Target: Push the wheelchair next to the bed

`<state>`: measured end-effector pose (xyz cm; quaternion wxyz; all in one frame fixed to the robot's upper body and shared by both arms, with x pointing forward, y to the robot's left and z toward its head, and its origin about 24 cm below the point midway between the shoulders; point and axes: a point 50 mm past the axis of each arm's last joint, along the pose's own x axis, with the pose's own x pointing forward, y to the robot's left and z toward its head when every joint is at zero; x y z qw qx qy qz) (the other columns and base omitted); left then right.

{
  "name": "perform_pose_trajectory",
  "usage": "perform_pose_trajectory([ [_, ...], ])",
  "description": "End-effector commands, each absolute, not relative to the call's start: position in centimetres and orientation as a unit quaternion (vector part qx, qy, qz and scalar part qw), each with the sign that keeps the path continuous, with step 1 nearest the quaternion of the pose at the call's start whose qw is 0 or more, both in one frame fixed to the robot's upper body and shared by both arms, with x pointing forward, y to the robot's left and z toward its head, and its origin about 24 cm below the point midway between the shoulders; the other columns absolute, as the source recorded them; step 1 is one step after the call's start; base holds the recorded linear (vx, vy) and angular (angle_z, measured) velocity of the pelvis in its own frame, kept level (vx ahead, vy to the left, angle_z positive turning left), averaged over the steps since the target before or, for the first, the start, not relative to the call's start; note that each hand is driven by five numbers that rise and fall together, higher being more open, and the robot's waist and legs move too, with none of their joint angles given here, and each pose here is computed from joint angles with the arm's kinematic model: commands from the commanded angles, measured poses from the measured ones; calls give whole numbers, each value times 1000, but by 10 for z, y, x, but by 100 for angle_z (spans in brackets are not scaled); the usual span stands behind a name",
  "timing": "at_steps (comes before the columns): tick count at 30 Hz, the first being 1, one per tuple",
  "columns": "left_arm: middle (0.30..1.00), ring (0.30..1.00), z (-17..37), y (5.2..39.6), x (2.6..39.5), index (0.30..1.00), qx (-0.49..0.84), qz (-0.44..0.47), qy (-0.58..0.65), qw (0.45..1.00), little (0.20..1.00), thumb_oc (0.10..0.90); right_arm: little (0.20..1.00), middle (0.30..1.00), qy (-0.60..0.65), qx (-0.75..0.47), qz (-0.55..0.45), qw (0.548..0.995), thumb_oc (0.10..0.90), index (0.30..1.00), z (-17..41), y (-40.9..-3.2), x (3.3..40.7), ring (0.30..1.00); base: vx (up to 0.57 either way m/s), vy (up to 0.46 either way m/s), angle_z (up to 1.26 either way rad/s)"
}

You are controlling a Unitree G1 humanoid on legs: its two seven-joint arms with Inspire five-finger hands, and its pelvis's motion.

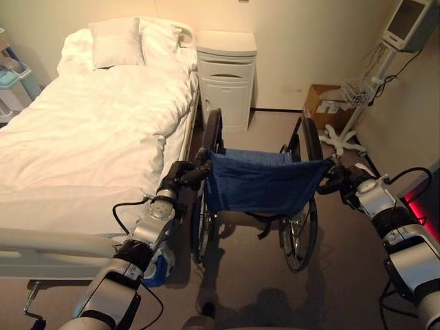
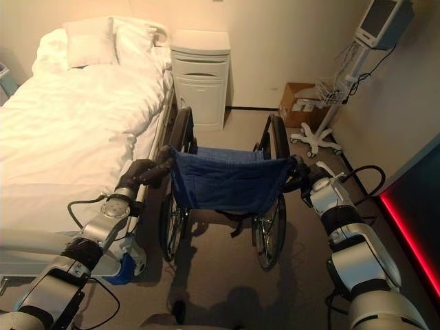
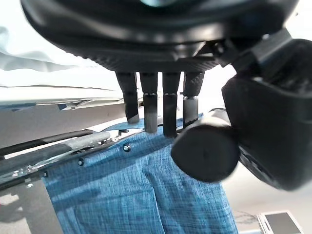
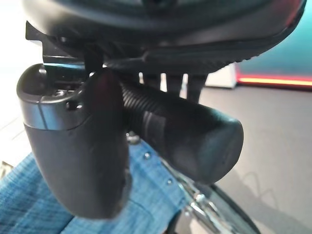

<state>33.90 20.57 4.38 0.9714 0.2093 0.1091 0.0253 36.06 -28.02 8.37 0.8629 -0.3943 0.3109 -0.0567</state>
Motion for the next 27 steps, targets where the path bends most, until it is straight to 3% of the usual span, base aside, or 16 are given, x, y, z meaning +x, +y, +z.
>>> perform_pose_trajectory([
  [1, 900, 900, 29, 243, 324, 900, 248, 66, 158, 954, 900, 800, 900, 900, 206, -372, 89, 901, 800, 900, 79, -200, 376, 900, -39, -71, 2],
  [12, 900, 900, 35, 246, 319, 900, 216, 30, 141, 966, 900, 800, 900, 900, 141, -383, 56, 911, 800, 900, 115, -217, 380, 900, -26, -52, 6],
  [20, 900, 900, 36, 241, 313, 900, 154, -6, 132, 979, 900, 800, 900, 900, 67, -431, 8, 900, 800, 900, 176, -234, 385, 900, -39, -29, 1],
  [27, 900, 900, 44, 238, 309, 900, 36, -67, 124, 989, 900, 800, 900, 900, 91, -316, 73, 941, 800, 900, 184, -238, 381, 900, -56, -17, 3],
])
